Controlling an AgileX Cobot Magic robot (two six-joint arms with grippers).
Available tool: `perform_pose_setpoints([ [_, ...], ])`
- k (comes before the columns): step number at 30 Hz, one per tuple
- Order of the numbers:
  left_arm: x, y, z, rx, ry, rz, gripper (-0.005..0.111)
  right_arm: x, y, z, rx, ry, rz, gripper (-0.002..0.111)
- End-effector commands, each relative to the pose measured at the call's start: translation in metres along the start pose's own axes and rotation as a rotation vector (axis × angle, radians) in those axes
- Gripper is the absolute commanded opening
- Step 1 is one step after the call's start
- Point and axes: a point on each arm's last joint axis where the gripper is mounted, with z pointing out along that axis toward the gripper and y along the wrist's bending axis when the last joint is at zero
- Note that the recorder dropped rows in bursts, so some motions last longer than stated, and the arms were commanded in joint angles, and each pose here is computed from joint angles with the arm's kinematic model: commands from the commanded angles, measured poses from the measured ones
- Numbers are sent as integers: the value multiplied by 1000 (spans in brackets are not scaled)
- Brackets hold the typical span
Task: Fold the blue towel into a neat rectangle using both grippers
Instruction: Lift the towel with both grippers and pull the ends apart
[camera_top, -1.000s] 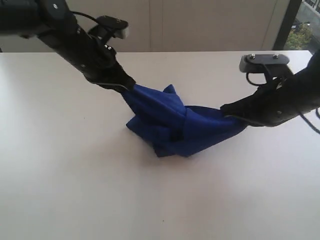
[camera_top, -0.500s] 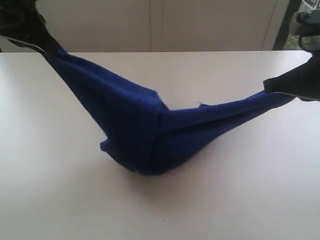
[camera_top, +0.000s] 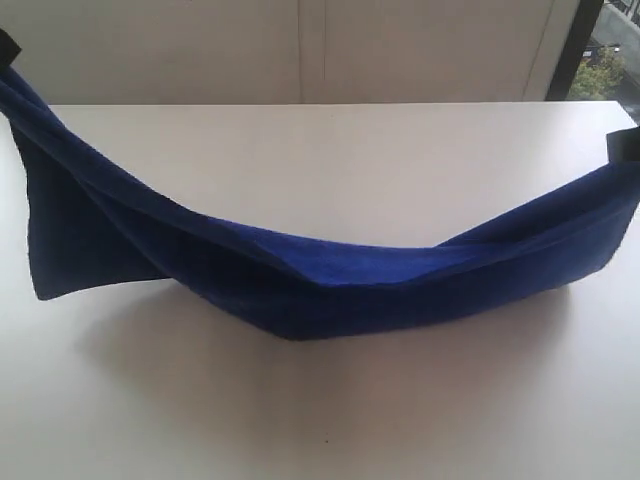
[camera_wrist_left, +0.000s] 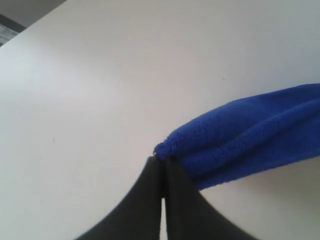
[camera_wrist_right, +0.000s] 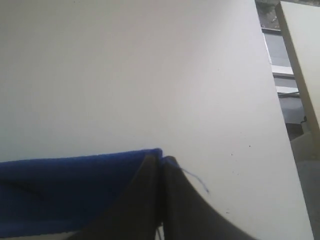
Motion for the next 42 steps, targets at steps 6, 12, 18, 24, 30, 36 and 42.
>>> perform_pose_setpoints([
  [6,9,3,-15,-12,9,-117,0,1,-6,-11,29,-19,68,0],
  [12,20,8,-38,-19,-37,-159,0,2,-11,-32,29,-83,92,0],
  [18,32,12,-62,-26,-109,-187,0,3,-15,-50,28,-141,112,0],
  [24,34,13,-67,-28,-123,-191,0,2,-15,-51,22,-162,112,0],
  [30,26,7,-41,-25,-115,-171,0,-2,-10,-36,10,-147,108,0],
  [36,27,-1,2,-52,-35,-182,0,-4,-5,-12,4,-86,127,0],
  [42,36,-2,9,-72,46,-205,0,-1,-6,-16,14,-70,155,0],
])
